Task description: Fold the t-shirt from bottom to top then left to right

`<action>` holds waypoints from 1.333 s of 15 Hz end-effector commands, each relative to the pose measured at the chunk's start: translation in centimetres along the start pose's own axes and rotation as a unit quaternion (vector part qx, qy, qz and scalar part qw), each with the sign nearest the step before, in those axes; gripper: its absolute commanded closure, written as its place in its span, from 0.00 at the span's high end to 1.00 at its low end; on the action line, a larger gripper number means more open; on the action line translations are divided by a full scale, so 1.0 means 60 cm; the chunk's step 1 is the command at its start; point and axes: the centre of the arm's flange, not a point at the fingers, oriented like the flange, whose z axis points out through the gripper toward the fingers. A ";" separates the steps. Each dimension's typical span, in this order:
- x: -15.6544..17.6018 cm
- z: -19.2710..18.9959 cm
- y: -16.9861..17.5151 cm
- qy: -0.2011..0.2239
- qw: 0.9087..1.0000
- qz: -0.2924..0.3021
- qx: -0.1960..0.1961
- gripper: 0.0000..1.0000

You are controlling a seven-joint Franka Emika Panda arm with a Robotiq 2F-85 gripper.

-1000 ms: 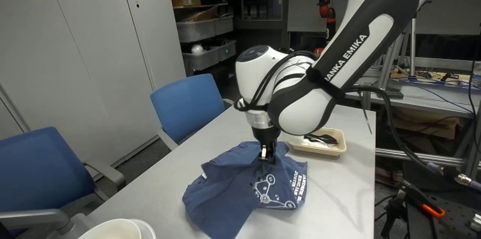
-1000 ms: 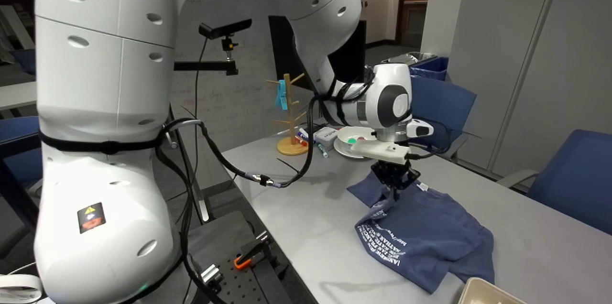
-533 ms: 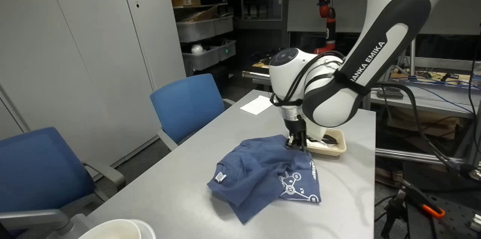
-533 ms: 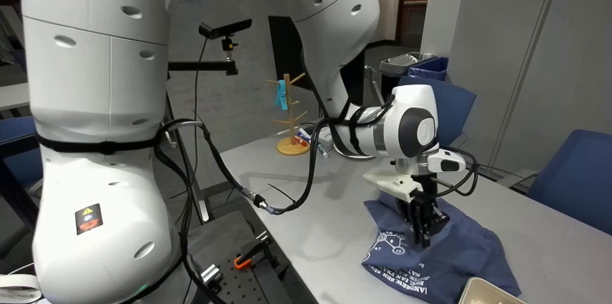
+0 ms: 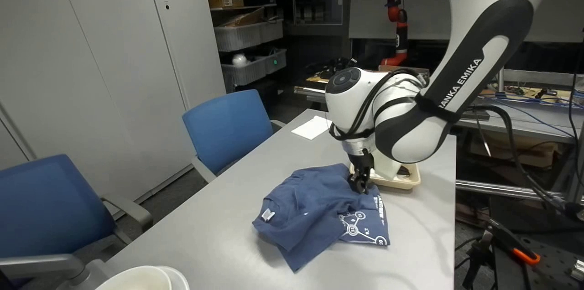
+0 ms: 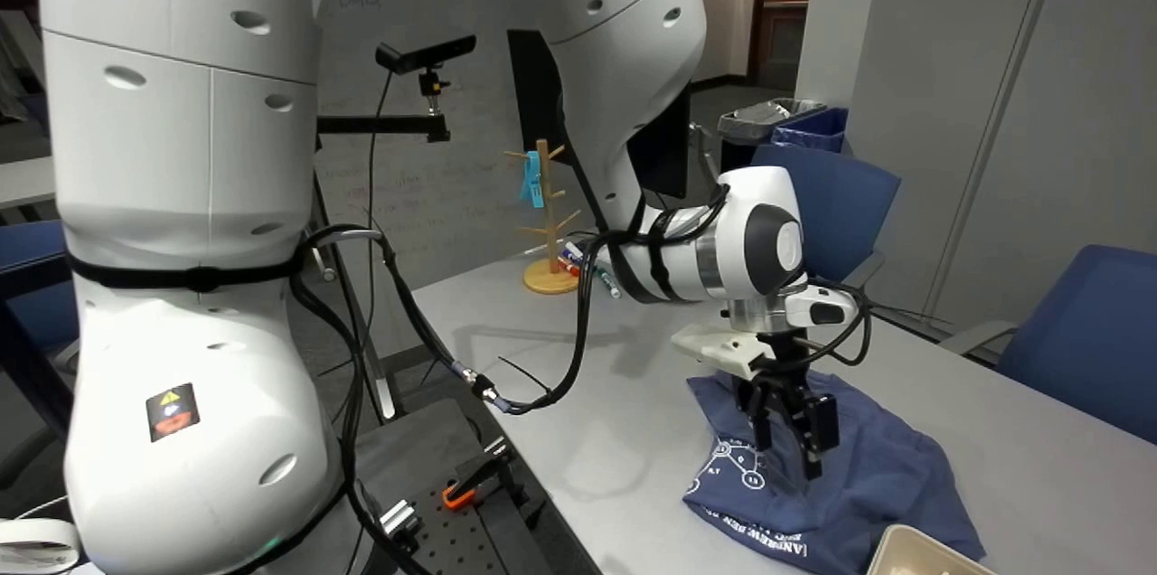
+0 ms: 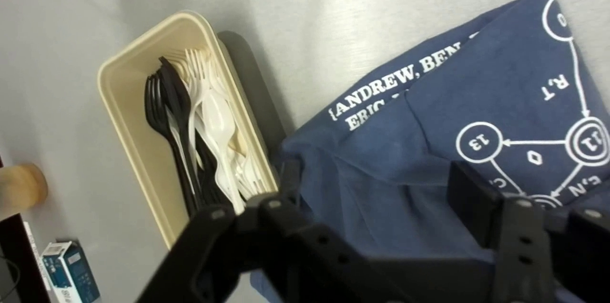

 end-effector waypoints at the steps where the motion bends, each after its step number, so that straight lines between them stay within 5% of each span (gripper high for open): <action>1: 0.008 -0.044 -0.040 0.016 0.998 -0.049 0.030 1.00; 10: 0.010 -0.044 -0.240 0.021 0.977 -0.200 0.064 1.00; 15: -0.001 0.006 -0.326 0.018 0.959 -0.280 0.030 1.00; 20: 0.014 0.029 -0.370 0.059 0.933 -0.352 -0.037 0.98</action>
